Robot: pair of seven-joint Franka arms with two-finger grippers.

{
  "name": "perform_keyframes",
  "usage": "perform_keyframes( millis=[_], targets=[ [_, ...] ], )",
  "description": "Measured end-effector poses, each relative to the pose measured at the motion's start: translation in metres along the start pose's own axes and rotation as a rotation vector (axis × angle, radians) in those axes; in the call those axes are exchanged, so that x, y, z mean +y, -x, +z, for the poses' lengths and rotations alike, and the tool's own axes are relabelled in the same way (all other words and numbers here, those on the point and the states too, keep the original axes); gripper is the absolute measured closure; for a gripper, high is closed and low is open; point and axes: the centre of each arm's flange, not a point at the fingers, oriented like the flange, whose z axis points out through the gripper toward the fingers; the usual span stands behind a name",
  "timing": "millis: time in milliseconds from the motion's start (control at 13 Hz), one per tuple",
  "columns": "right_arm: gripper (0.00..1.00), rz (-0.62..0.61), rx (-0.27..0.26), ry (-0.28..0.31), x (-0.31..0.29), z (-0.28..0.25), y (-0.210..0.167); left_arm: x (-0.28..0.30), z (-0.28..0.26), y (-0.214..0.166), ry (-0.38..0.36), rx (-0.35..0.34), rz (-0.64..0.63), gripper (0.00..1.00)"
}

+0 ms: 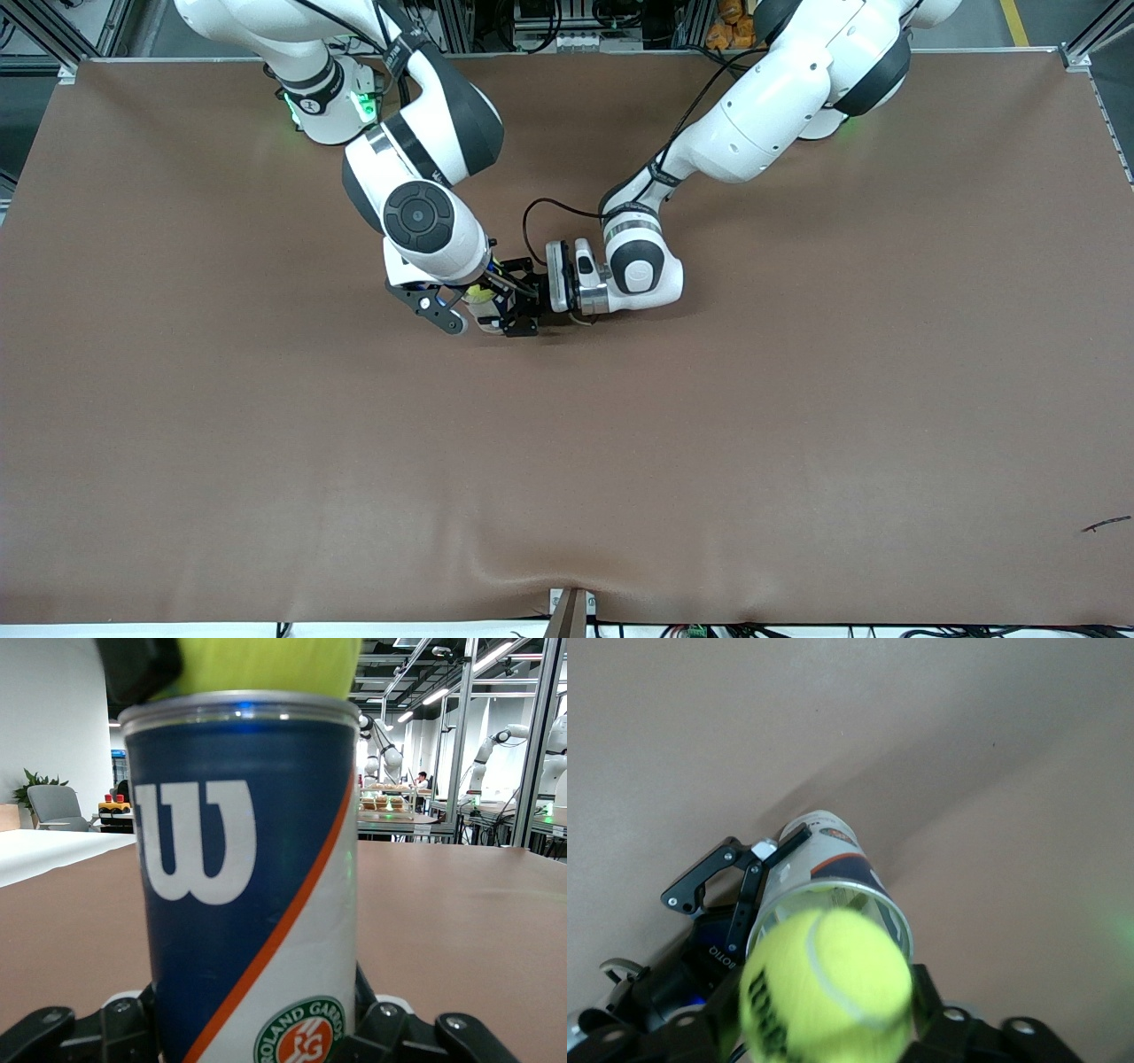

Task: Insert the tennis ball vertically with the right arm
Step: 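Open the right gripper to drop the second ball into the can, then open the left gripper off the can while the right gripper withdraws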

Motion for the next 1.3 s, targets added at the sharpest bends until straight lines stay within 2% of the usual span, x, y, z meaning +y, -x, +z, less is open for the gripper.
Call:
perform_keyframes(
  millis=[77,153,384,690,767,920,997,1151,1304],
  targets=[
    [0.05,0.004,0.0,0.002,0.0,0.001,-0.002,0.0,0.0,0.0,0.0,0.0,0.0,0.26],
    [0.0,0.007,0.0,0.003,0.001,0.002,-0.004,0.0,0.0,0.0,0.001,0.0,0.0,0.25],
    [0.0,0.014,-0.001,0.004,0.003,-0.003,-0.009,0.0,0.0,0.0,0.001,0.0,0.0,0.25],
    [0.0,0.025,-0.019,0.045,0.019,-0.034,-0.014,0.001,0.0,0.0,0.001,0.0,-0.001,0.22],
    [0.0,0.02,-0.021,0.04,0.027,-0.044,-0.023,0.001,0.0,0.002,0.001,-0.003,-0.002,0.15],
    [0.0,-0.036,-0.034,0.025,0.054,-0.066,-0.056,0.002,-0.003,0.009,0.0,-0.012,-0.01,0.11],
    [0.0,-0.076,-0.039,0.011,0.07,-0.076,-0.077,0.002,-0.004,0.012,-0.001,-0.015,-0.012,0.01],
    [0.0,-0.155,-0.052,-0.006,0.1,-0.09,-0.112,-0.002,-0.007,0.013,-0.008,-0.016,-0.013,0.0],
    [0.0,-0.229,-0.06,-0.009,0.114,-0.092,-0.126,-0.008,-0.014,0.015,-0.021,-0.019,-0.023,0.0]
  ],
)
